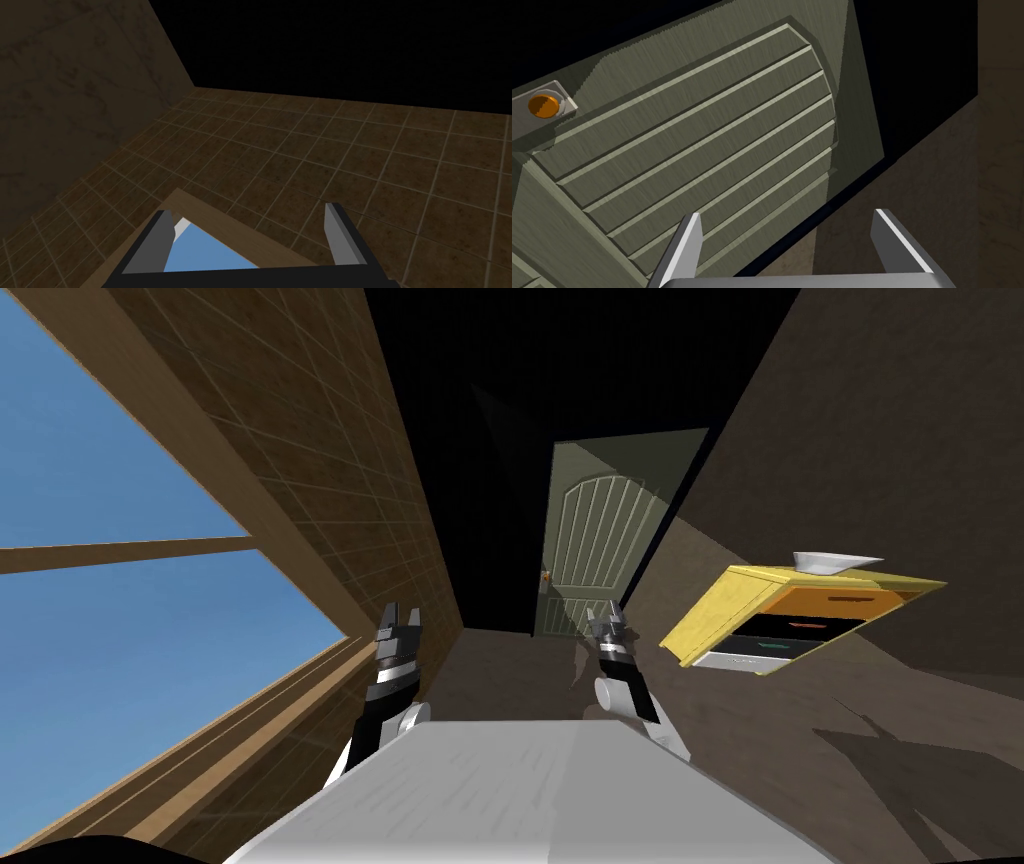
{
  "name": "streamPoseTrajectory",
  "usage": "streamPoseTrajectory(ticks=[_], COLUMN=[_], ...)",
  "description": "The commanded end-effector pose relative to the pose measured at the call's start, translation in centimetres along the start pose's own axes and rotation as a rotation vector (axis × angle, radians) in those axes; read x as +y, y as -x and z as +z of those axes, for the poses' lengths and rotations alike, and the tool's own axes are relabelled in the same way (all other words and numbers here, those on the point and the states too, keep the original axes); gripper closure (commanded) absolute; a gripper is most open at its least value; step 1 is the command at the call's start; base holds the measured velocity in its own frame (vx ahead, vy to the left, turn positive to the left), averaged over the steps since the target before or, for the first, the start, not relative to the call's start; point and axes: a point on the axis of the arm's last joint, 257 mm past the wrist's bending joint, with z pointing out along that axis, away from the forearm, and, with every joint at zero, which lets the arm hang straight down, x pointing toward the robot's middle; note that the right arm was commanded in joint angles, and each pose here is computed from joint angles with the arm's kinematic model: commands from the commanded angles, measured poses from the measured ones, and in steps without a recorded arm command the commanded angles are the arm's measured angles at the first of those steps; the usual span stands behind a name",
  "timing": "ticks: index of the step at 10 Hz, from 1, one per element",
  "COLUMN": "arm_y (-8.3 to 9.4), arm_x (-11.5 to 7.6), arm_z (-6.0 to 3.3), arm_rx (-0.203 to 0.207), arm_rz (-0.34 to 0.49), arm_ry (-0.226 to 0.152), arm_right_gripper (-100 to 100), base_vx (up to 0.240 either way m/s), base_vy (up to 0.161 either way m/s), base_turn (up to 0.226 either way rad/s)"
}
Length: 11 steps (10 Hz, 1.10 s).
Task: Pull the door open
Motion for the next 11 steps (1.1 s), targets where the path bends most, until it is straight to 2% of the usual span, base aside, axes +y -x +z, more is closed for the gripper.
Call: streamPoseTrajectory(ticks=[1, 5, 6, 9, 10, 11], arm_y=[1.5, 5.4, 5.7, 8.7, 8.9, 9.9], arm_x=[-1.0, -3.2, -3.8, -5.3, -5.7, -6.2], arm_z=[0.30, 1.43, 1.19, 1.90, 1.72, 1.91], arm_rx=[-0.027, -0.102, -0.110, -0.175, -0.181, -0.204], arm_rz=[0.054, 0.187, 0.195, 0.308, 0.310, 0.350], arm_ry=[-0.015, -0.032, -0.043, -0.046, -0.052, -0.051], arm_right_gripper=[-100, -100, -100, -100, -100, -100], base_vx=[0.088, 0.090, 0.054, 0.062, 0.055, 0.049], base_vy=[-0.038, -0.049, -0.051, -0.036, -0.043, -0.037], base_turn=[0.190, 0.207, 0.052, 0.184, 0.058, 0.106])
